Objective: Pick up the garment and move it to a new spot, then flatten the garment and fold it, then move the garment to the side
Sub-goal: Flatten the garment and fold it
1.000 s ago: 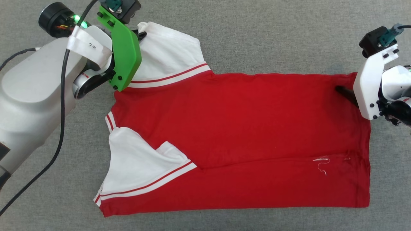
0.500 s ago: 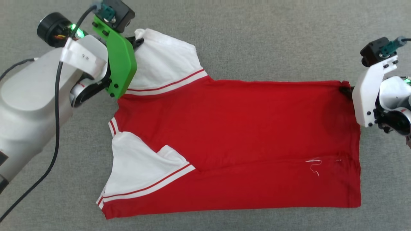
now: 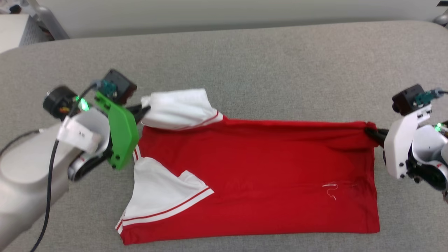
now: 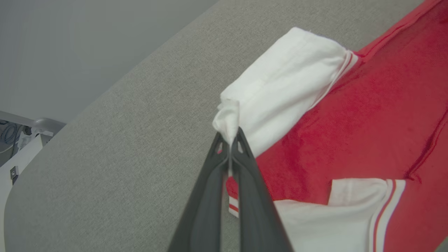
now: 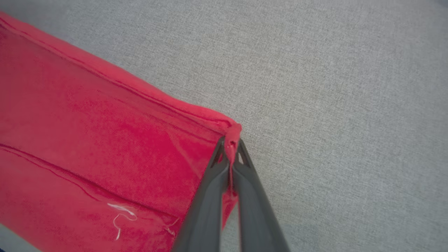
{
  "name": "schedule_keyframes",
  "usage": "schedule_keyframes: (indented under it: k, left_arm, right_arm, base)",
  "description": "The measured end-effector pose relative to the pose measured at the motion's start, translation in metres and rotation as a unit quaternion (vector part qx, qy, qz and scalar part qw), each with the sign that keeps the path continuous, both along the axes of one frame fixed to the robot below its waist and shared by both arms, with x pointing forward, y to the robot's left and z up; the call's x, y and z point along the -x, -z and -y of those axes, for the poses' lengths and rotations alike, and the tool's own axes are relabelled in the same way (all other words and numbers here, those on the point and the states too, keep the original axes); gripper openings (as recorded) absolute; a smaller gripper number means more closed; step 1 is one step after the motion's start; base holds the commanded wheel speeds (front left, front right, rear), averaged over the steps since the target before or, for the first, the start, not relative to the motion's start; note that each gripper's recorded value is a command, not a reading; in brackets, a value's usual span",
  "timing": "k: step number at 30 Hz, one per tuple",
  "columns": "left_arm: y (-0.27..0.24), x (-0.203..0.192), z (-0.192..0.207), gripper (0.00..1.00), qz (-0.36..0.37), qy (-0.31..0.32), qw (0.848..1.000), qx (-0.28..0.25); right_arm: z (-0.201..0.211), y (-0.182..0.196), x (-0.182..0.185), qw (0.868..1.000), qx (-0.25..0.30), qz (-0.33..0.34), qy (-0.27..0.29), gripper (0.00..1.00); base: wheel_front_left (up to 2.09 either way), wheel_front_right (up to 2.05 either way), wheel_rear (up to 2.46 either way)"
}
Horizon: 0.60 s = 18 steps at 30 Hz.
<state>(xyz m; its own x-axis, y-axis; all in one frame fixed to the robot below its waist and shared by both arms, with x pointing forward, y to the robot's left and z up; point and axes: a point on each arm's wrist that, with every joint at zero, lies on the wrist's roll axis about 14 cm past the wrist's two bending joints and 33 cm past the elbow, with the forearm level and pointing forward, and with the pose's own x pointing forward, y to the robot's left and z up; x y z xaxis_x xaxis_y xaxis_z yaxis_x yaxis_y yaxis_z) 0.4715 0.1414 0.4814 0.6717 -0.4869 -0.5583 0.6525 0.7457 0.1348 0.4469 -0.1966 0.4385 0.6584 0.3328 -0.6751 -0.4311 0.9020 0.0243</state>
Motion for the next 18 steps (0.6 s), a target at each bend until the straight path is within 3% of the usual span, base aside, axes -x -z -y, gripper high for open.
schedule_keyframes:
  k: [9, 18]
  left_arm:
    - [0.017, 0.076, -0.015, 0.0, -0.031, -0.023, 0.999, -0.003]
    - [0.058, 0.137, -0.021, 0.0, -0.113, -0.068, 0.991, 0.024]
  right_arm:
    - [-0.001, 0.0, 0.046, 1.0, -0.023, 0.002, -0.003, 0.0]
    - [-0.003, 0.023, 0.079, 0.998, -0.044, -0.036, 0.002, 0.0]
  base:
    - [0.0, 0.0, 0.0]
    - [0.0, 0.0, 0.0]
